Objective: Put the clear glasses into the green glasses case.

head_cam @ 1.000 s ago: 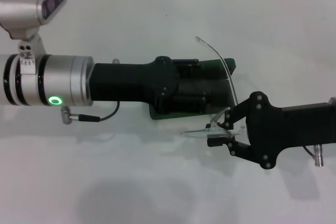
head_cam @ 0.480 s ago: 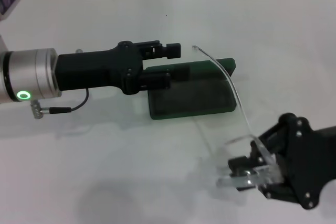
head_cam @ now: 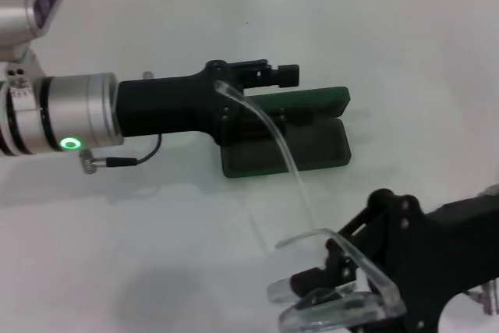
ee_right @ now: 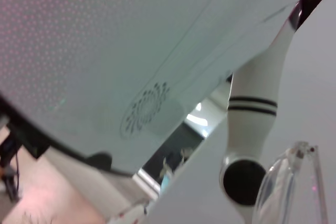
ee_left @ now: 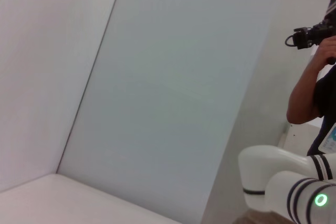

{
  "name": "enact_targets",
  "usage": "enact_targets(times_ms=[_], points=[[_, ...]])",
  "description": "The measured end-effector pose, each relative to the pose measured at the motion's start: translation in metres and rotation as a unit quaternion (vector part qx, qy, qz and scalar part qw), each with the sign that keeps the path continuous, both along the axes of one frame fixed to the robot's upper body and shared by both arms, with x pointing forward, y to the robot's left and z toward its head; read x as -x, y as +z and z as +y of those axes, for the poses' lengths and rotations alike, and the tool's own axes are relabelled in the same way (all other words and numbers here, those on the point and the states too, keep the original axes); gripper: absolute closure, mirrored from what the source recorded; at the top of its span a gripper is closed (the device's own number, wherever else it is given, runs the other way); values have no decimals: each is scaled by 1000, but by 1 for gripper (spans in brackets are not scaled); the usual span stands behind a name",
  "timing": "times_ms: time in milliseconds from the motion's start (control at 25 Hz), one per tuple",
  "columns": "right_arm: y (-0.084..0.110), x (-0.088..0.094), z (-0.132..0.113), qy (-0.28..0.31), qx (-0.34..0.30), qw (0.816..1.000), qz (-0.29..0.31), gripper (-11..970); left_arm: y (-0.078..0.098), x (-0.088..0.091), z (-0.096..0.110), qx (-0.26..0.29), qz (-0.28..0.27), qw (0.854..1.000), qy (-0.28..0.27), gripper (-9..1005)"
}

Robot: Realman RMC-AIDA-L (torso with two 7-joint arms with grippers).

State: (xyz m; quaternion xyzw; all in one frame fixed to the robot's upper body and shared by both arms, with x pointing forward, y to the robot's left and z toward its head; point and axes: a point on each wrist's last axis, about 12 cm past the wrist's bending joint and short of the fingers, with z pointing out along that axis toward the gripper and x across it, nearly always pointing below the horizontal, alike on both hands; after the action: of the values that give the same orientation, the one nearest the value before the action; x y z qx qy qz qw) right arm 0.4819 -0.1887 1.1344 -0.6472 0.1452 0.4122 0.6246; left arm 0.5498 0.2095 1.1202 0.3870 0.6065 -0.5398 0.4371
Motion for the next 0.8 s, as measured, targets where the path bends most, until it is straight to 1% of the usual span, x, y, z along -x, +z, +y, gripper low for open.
enact_targets(times_ms=[120,280,480,680,800], points=[[-3,-1,12,5,-4,1000,23,838,-1,0,-5,3,-9,1000,2,300],[-11,-6,20,-28,15,999,36,838,-1,1,-9,9,-13,1000,2,300],[-18,-10,19,-61,27,996,58,838,0,1,-8,13,-19,1000,4,300],[-22,-17,19,-86,41,989,112,838,1,2,-6,25,-31,999,10,300],[-25,-20,18,-97,53,985,134,838,1,2,-5,27,-31,999,11,299]])
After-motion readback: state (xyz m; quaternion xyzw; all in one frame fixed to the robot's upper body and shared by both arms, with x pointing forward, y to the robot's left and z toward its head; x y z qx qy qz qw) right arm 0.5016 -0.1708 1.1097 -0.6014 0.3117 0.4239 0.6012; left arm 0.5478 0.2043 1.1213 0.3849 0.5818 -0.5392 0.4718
